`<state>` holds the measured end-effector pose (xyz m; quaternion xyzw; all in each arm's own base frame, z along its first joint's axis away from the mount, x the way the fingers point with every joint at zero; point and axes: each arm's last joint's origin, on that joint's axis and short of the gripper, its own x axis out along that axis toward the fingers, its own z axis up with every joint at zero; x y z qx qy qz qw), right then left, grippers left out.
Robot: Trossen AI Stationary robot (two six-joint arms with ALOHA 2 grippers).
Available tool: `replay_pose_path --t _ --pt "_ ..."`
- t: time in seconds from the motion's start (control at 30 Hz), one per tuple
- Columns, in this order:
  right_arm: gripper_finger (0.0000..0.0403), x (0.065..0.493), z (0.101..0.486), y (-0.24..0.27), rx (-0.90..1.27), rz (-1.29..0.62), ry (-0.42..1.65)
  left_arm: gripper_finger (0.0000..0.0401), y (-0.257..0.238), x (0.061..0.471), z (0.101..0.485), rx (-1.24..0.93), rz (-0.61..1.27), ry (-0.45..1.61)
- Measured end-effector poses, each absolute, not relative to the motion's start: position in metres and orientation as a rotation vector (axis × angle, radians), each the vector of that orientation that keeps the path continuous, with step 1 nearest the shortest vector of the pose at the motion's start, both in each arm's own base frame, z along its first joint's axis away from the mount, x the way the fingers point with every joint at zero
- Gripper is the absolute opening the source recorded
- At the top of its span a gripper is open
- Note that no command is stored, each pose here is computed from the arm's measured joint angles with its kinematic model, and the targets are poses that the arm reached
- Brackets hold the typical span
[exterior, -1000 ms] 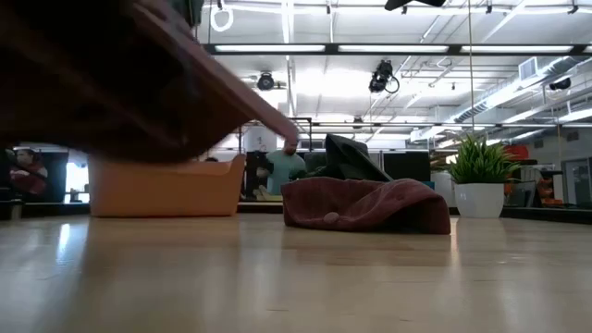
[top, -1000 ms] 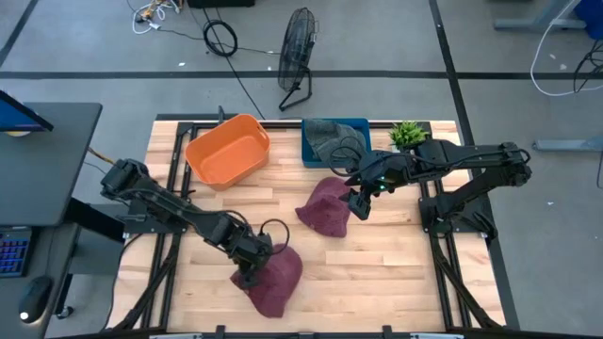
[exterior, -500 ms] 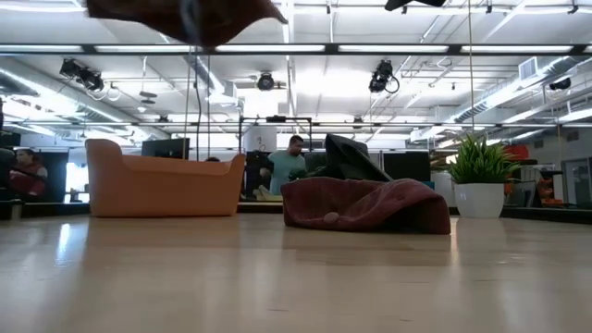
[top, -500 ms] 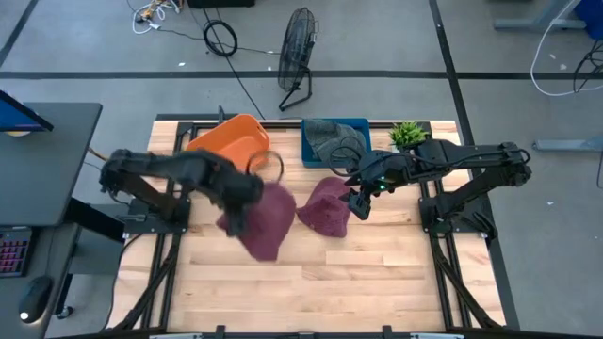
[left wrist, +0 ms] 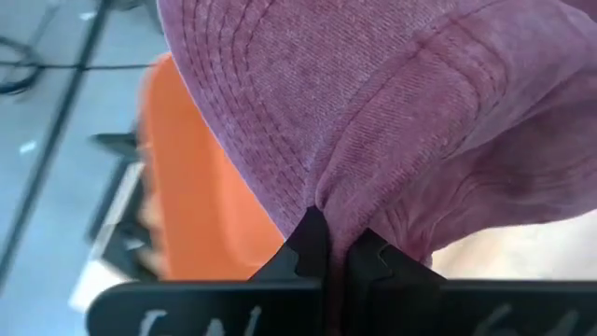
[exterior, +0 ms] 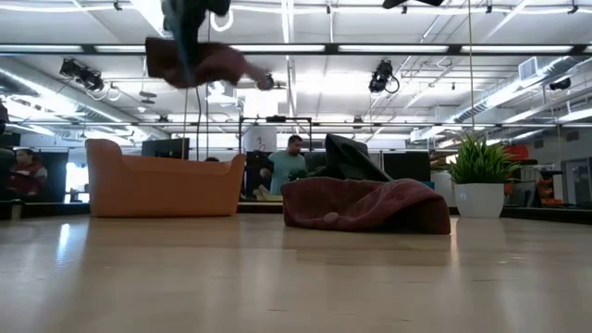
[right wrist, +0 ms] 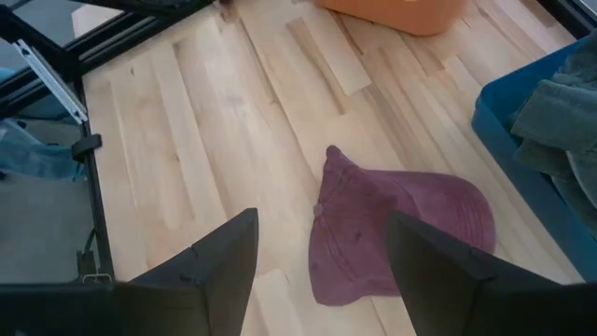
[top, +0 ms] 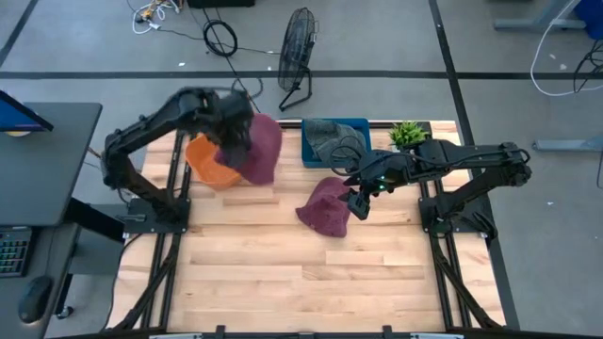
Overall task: Pick & Place hat
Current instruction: Put the bottom red cap into the orange bin
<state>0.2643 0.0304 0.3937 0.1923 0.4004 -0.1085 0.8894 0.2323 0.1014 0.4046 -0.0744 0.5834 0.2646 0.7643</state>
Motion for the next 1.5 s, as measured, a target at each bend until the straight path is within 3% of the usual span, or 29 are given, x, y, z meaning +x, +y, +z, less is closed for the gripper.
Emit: replay_pose_path --t 0.37,0.63,1.1,1.37,1.5 --pt "0.0235 0.265 0.395 0.031 0.402 -0.222 0.820 0.0005 0.191 0.220 0.371 -0.093 0.614 1.513" --pt "0.0235 0.265 0.395 0.031 0.402 -0.222 0.819 0.0005 0.226 0.231 0.338 0.181 0.570 1.809" --pt "0.0235 0.265 0.395 0.031 0.395 -0.220 0.820 0.0005 0.213 0.261 0.316 0.170 0.362 1.805" --pt "0.0235 0.265 0.395 0.031 0.373 -0.211 0.821 0.0005 0.212 0.262 0.315 0.098 0.331 1.764" --pt "0.0235 0.265 0.395 0.031 0.373 -0.211 0.821 0.0004 0.215 0.255 0.297 0.062 0.300 1.832"
